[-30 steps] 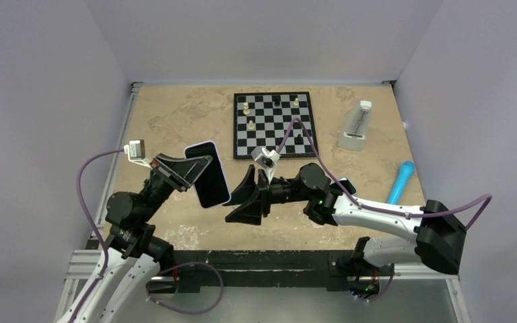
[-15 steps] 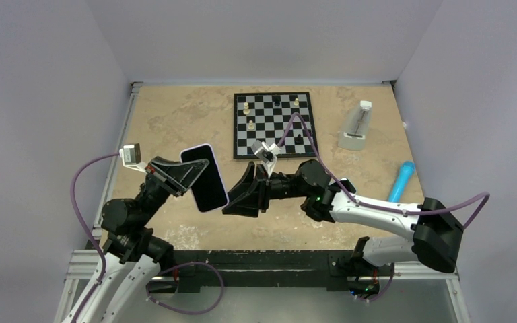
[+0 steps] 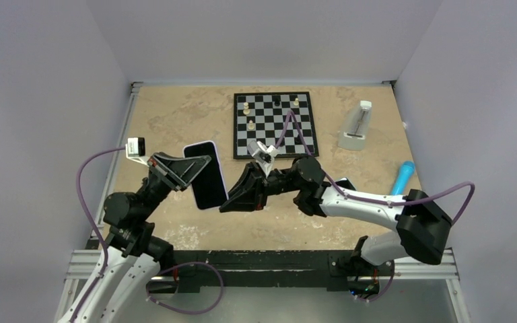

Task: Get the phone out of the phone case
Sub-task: Remove the phone case from the phone.

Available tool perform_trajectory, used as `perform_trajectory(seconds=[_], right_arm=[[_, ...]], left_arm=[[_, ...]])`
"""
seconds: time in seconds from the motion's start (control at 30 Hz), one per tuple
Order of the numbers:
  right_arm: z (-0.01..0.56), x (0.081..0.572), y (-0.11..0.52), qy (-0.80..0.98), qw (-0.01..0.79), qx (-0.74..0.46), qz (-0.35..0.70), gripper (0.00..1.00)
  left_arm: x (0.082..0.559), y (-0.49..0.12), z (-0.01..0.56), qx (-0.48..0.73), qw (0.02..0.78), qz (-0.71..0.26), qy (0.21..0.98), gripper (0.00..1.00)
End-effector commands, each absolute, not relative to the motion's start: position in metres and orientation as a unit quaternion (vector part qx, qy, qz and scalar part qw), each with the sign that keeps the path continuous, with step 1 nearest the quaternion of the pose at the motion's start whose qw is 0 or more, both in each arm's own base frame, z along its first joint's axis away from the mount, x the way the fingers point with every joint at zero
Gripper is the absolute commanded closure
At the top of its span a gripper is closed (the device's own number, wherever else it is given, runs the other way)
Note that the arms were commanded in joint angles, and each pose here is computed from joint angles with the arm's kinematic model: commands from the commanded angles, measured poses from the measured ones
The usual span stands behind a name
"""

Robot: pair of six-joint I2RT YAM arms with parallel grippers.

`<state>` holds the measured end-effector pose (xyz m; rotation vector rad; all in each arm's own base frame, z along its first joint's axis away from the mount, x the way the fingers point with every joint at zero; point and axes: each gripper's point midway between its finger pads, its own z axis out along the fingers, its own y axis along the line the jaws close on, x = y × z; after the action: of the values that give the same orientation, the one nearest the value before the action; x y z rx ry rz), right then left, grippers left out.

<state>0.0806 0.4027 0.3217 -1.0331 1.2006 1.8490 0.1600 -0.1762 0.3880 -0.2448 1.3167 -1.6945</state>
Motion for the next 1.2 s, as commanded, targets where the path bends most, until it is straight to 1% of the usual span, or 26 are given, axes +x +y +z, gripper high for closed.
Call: perform_trajectory(seconds=[0.0,0.1,0.3,0.63,0.7,0.77,0.9,1.0,1.1,1.13,1.17], right_arm=[[0.333,0.108,0.421,0.392,0.424,-0.429,0.694,1.0],[0.324,0.116,0.433,0.388,0.412,-0.432,0.702,1.0],[0.329,0.128,0.446,0.382,0.413,-0.414,0.715,1.0],[0.337,0.147,0.461,0.391,0.436,-0.397,0.707,1.0],[0.336,0.162,0.465,0.433,0.442,-0.366,0.695,1.0],[0.329,0.19,0.469,0.514,0.449,-0.307,0.664,1.0],[0.276,0.221,0.462,0.677,0.405,-0.222,0.572,1.0],[0.267,0.212,0.453,0.695,0.38,-0.214,0.572,1.0],[0.276,0.197,0.445,0.689,0.371,-0.251,0.57,1.0],[0.278,0.188,0.443,0.681,0.363,-0.272,0.574,0.98],[0.279,0.178,0.44,0.674,0.351,-0.294,0.579,0.93]], left_arm=[[0.129,-0.179,0.437,-0.095,0.381,-0.784,0.481,1.0],[0.125,-0.178,0.438,-0.094,0.372,-0.793,0.474,1.0],[0.118,-0.177,0.439,-0.086,0.371,-0.794,0.474,1.0],[0.117,-0.18,0.438,-0.079,0.355,-0.804,0.47,1.0],[0.117,-0.179,0.438,-0.08,0.361,-0.802,0.47,1.0],[0.119,-0.18,0.436,-0.078,0.369,-0.794,0.477,1.0],[0.122,-0.182,0.433,-0.056,0.415,-0.753,0.508,1.0],[0.125,-0.182,0.428,-0.049,0.432,-0.736,0.519,1.0],[0.126,-0.184,0.426,-0.035,0.441,-0.733,0.516,1.0],[0.127,-0.184,0.425,-0.03,0.452,-0.725,0.519,1.0],[0.13,-0.183,0.421,-0.029,0.466,-0.712,0.525,1.0]])
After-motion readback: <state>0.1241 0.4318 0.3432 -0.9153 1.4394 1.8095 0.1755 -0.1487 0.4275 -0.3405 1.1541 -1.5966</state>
